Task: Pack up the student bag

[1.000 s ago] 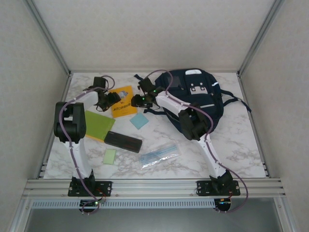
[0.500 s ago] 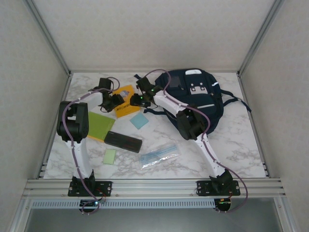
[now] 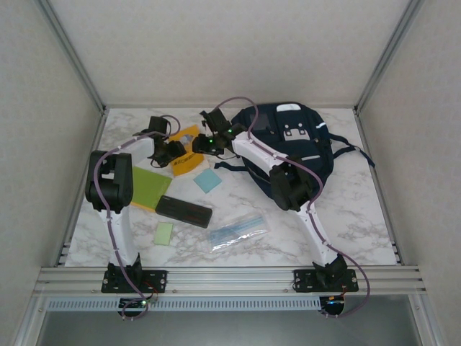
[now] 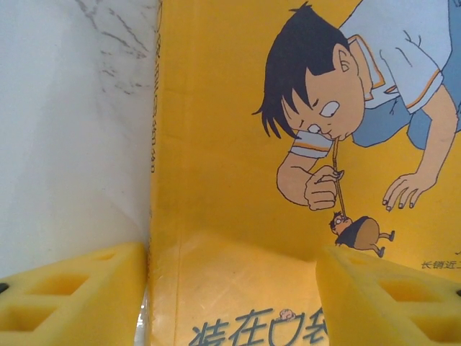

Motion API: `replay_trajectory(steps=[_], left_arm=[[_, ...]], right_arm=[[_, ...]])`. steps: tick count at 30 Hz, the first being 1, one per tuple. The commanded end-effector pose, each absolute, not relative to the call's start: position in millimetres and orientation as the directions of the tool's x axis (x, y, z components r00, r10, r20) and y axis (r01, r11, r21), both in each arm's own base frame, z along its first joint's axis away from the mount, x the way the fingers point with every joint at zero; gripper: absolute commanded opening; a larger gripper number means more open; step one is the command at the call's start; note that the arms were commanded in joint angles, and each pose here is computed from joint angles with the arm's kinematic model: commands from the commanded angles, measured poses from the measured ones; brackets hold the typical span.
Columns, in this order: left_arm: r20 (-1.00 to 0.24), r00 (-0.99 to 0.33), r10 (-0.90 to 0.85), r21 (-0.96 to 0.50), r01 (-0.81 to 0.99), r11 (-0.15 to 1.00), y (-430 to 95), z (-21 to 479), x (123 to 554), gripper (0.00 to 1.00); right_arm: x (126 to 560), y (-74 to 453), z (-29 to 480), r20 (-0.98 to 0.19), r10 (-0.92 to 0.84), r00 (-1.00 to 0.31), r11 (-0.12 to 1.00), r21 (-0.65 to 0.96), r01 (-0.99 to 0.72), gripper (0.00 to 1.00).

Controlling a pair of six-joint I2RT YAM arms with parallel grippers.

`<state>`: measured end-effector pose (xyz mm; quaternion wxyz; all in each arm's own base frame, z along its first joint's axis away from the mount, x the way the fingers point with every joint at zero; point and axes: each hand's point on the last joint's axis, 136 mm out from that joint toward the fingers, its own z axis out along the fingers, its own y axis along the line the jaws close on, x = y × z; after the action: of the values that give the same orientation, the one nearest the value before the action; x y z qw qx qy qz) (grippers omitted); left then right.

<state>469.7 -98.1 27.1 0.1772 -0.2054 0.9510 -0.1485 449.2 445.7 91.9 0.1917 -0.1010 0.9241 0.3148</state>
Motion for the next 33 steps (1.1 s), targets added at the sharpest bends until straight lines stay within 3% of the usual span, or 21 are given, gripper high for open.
replay_trajectory(steps=[1,7,13,18,22,33], left_arm=[[-0.154,-0.903,-0.401,-0.317,-0.339,0.886,-113.9,-4.0,440.4,0.63],[-0.153,-0.905,-0.396,-0.316,-0.335,0.888,-114.1,-3.1,439.6,0.63],[-0.161,-0.904,-0.396,-0.331,-0.328,0.885,-115.6,7.0,438.8,0.64],[-0.188,-0.895,-0.406,-0.354,-0.323,0.878,-113.1,27.7,441.2,0.74],[-0.220,-0.877,-0.427,-0.478,-0.284,0.831,-119.8,54.7,447.5,0.86],[-0.231,-0.803,-0.550,-0.747,-0.216,0.629,-130.7,76.9,470.0,0.95]], right_arm=[[441.9,460.8,93.1,-0.377,-0.057,-0.925,0.720,0.626,-0.300,0.32],[445.2,456.1,83.2,-0.327,-0.021,-0.945,0.722,0.649,-0.241,0.20],[446.3,453.5,67.6,-0.266,-0.005,-0.964,0.735,0.652,-0.184,0.19],[449.2,449.6,74.6,-0.255,0.019,-0.967,0.737,0.657,-0.159,0.00],[451.9,441.9,98.8,-0.249,0.046,-0.968,0.725,0.675,-0.139,0.00],[454.5,428.9,155.2,-0.198,0.095,-0.976,0.632,0.769,-0.095,0.00]])
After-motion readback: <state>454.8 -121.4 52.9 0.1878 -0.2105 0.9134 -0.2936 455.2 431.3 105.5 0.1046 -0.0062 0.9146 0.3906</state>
